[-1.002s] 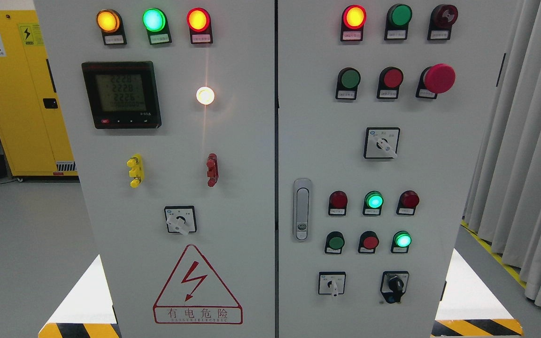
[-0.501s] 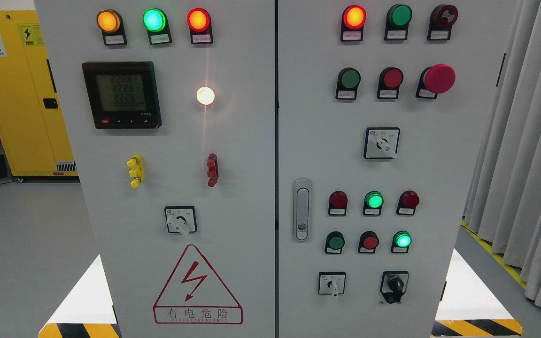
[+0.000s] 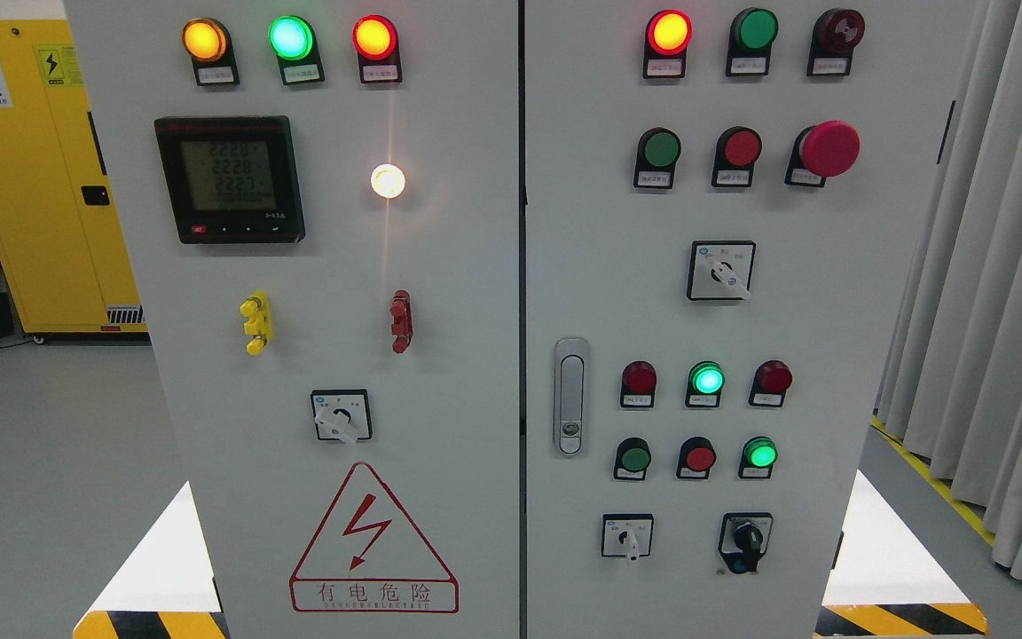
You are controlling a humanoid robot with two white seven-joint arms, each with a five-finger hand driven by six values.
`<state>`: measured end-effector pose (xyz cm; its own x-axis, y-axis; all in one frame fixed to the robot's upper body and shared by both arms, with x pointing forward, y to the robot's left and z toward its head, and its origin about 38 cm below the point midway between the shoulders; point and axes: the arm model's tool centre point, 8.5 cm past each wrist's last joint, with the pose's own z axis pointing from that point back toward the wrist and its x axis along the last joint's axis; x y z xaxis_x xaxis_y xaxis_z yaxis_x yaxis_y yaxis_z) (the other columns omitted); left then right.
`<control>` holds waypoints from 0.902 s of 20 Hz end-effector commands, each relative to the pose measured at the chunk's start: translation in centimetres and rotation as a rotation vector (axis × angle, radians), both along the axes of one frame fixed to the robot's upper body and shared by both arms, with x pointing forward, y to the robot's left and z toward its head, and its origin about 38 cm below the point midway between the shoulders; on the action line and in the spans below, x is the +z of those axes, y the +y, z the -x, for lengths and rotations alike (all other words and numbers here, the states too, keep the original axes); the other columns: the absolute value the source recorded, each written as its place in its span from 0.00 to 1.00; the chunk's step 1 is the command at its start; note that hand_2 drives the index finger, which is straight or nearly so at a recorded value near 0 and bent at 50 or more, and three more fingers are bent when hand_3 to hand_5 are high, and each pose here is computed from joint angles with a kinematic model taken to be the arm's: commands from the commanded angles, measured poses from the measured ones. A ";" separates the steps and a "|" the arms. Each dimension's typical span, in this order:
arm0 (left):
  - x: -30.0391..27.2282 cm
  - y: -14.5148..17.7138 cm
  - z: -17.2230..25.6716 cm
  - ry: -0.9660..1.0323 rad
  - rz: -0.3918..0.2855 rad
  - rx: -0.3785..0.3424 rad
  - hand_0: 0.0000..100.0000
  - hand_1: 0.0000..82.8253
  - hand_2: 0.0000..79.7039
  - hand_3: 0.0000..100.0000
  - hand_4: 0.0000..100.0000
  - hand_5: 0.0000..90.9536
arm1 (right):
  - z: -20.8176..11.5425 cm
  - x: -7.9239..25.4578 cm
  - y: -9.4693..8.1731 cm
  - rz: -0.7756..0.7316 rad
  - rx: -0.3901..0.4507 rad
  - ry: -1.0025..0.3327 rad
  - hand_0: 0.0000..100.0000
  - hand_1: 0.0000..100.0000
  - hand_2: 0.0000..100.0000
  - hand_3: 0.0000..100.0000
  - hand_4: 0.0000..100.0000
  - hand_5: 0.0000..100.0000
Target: Turn on light switch 1
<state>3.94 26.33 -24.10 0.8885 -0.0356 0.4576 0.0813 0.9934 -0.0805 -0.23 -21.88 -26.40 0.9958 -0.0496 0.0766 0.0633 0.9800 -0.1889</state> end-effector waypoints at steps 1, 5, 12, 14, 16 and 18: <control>-1.8 -2.5 8.7 0.320 0.043 -0.081 0.26 0.31 0.00 0.00 0.00 0.00 | 0.0 0.0 0.0 -0.001 0.000 -0.001 0.00 0.50 0.04 0.00 0.00 0.00; -1.8 -3.0 8.2 0.315 0.033 -0.073 0.30 0.20 0.00 0.00 0.00 0.00 | 0.0 0.0 0.0 -0.001 0.000 -0.001 0.00 0.50 0.04 0.00 0.00 0.00; -1.9 -4.1 7.8 0.309 0.032 -0.061 0.28 0.05 0.00 0.00 0.00 0.00 | 0.0 0.0 0.0 -0.001 0.000 -0.001 0.00 0.50 0.04 0.00 0.00 0.00; -1.9 -3.9 7.6 0.305 0.030 -0.049 0.27 0.03 0.00 0.00 0.00 0.00 | 0.0 0.0 0.0 -0.001 0.000 -0.001 0.00 0.50 0.04 0.00 0.00 0.00; -2.0 -3.8 7.4 0.299 0.028 0.011 0.27 0.01 0.00 0.00 0.00 0.00 | 0.0 0.0 0.0 0.001 0.000 -0.001 0.00 0.50 0.04 0.00 0.00 0.00; -2.0 -3.7 6.6 0.284 0.032 0.079 0.26 0.00 0.00 0.00 0.00 0.00 | 0.0 0.0 0.0 -0.001 0.000 -0.001 0.00 0.50 0.04 0.00 0.00 0.00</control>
<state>-1.28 23.81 -25.96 0.9703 -0.0242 0.2407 0.0499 0.9936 -0.1014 -0.23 -21.88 -26.40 0.9958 -0.0496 0.0767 0.0633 0.9800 -0.1889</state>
